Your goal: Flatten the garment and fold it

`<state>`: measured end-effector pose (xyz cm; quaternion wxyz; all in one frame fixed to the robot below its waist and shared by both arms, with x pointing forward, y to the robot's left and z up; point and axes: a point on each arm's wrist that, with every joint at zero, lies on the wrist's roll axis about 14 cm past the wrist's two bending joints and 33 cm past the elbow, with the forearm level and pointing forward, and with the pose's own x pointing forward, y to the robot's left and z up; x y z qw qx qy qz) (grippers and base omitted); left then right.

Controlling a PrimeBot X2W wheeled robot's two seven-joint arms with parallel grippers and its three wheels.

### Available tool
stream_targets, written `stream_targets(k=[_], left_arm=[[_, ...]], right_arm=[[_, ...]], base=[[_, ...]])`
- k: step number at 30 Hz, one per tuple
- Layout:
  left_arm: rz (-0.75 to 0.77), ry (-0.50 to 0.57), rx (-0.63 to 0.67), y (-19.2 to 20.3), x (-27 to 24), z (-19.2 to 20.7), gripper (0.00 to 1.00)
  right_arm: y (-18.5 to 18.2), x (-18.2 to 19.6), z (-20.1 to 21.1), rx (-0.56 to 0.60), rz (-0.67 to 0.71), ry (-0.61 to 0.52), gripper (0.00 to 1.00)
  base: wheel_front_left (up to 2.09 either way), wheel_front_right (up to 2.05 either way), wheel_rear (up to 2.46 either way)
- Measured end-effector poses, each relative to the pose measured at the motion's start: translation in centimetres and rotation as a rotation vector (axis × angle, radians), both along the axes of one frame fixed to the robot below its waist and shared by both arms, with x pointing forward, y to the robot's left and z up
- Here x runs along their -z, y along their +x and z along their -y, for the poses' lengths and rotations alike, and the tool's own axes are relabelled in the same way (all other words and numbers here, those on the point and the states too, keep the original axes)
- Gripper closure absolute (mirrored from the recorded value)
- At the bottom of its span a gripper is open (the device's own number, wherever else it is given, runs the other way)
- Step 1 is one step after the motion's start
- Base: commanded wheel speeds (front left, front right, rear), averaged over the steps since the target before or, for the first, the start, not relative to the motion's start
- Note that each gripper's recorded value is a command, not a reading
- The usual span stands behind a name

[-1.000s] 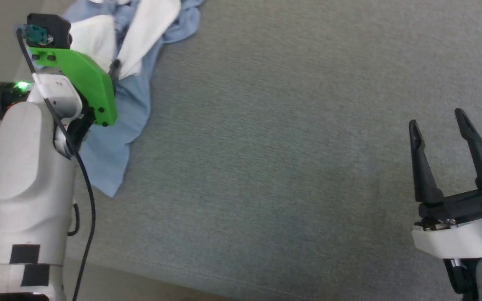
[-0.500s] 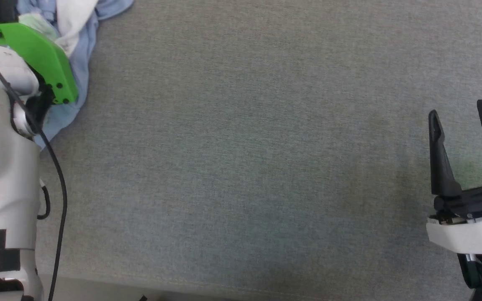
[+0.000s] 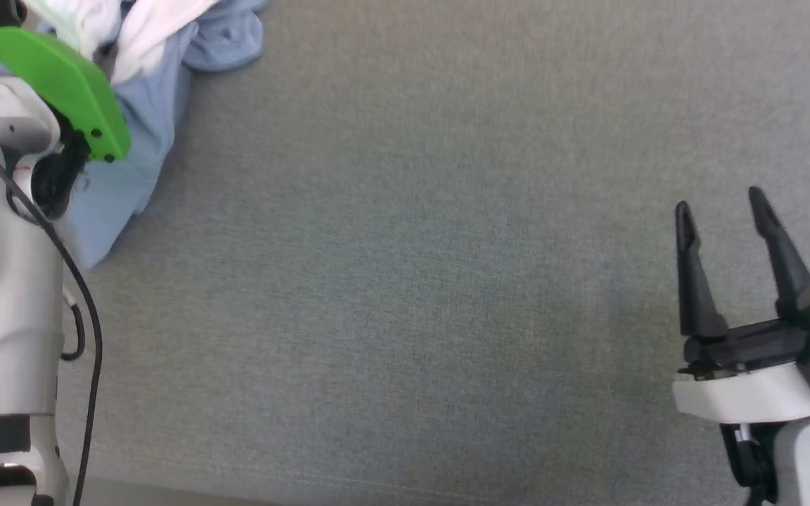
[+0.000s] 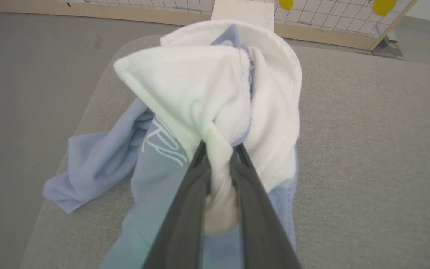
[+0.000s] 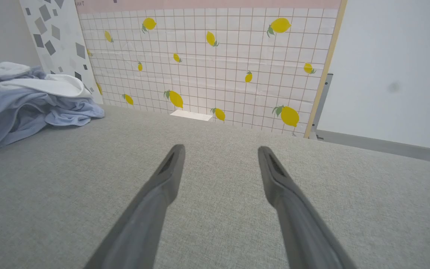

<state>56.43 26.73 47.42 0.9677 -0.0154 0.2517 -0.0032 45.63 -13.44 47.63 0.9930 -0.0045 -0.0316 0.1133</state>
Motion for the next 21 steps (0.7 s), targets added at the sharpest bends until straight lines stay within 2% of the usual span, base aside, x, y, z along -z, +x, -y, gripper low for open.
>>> stream_targets(k=[5,11,21], left_arm=[[0.196,-0.038,0.048,0.2,-7.4,1.7,1.0],[0.407,-0.053,0.144,-1.4,-15.9,5.2,1.0],[0.653,-0.155,0.43,-7.7,-27.1,15.7,1.0]], right_arm=[[-1.0,-2.1,-0.5,-0.002,0.045,0.02,0.0],[-2.7,-4.8,-0.5,0.007,0.102,0.034,0.0],[-6.3,-8.9,2.1,0.078,0.2,0.072,0.0]], base=[[0.0,0.0,0.0],[0.0,0.0,0.0],[0.0,0.0,0.0]])
